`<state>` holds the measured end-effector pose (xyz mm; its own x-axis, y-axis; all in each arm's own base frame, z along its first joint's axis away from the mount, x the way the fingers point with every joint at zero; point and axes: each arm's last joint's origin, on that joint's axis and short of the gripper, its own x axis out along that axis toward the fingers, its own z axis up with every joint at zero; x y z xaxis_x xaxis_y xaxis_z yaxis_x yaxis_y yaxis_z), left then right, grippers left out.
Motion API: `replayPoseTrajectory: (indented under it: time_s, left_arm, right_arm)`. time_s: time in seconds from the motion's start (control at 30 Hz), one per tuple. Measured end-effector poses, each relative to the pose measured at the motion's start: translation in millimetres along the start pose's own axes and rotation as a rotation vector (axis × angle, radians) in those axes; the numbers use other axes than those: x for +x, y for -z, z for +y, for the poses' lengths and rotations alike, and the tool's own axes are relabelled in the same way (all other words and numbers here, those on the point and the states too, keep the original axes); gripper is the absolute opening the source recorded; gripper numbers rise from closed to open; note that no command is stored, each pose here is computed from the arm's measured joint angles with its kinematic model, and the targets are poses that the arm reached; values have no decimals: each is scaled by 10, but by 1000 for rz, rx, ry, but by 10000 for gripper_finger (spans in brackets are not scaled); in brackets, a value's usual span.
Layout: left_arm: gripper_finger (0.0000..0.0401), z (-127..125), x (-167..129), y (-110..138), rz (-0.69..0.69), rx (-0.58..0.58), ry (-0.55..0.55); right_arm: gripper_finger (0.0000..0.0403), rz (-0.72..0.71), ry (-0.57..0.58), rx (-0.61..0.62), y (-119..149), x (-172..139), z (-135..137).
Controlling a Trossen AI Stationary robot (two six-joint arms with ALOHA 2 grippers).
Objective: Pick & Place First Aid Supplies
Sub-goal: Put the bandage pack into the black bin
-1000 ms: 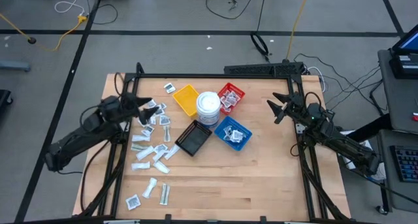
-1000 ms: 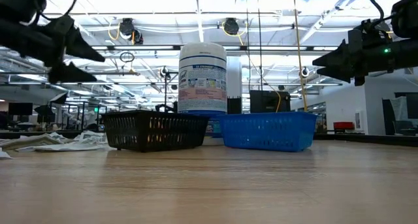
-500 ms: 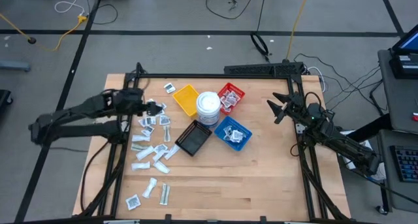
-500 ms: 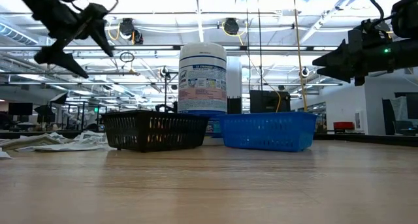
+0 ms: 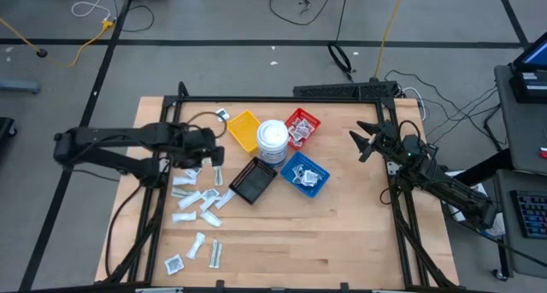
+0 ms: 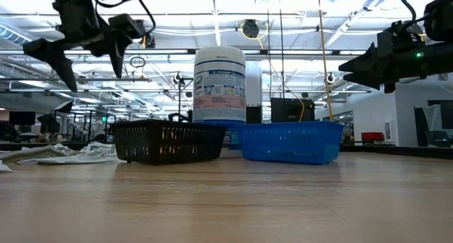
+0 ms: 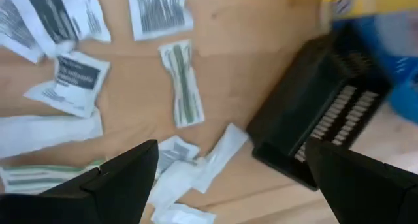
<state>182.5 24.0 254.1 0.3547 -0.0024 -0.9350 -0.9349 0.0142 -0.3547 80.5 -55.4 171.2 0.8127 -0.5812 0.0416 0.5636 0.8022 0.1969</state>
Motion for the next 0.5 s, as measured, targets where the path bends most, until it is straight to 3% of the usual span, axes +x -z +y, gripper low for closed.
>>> replayPoseTrajectory:
  time_s: [0.27,0.5]
  left_arm:
    - [392,-20,371,-14,48,-65,-275]
    - [392,61,592,-93,-24,-128,-390]
  right_arm:
    - [254,0,0,0,0,0,0]
    - [254,0,0,0,0,0,0]
